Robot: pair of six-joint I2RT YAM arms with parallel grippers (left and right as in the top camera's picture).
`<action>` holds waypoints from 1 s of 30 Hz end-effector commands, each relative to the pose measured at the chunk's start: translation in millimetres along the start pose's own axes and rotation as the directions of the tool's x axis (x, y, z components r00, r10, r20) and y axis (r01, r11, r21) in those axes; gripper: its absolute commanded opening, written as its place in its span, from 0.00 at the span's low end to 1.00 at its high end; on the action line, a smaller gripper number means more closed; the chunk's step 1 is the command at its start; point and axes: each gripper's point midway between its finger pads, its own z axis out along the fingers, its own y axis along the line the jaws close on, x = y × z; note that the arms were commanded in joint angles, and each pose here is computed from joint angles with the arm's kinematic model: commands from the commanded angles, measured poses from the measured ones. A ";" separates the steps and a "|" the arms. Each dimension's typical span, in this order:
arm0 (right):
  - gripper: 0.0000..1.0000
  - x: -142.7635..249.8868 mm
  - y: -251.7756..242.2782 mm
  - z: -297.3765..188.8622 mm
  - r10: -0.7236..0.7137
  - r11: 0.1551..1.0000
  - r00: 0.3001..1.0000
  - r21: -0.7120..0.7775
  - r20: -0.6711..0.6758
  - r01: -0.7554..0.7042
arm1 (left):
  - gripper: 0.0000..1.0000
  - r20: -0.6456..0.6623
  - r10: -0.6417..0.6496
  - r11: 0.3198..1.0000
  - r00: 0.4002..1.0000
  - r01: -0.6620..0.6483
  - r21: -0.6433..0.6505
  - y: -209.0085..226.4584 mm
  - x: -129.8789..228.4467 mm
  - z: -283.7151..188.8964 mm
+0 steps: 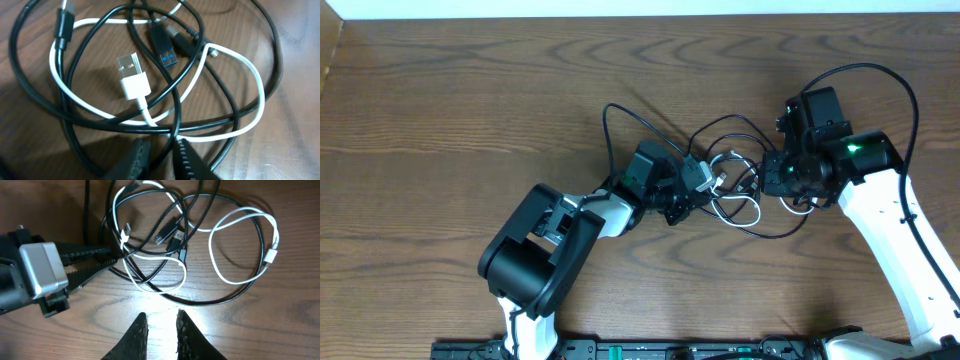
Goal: Untangle cables
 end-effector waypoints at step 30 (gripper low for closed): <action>0.18 -1.1 7.4 -7.8 -0.042 0.999 0.999 -0.034 0.017 0.042 | 0.08 -0.217 -0.105 0.957 0.971 0.039 -0.288 38.7 46.9 -5.7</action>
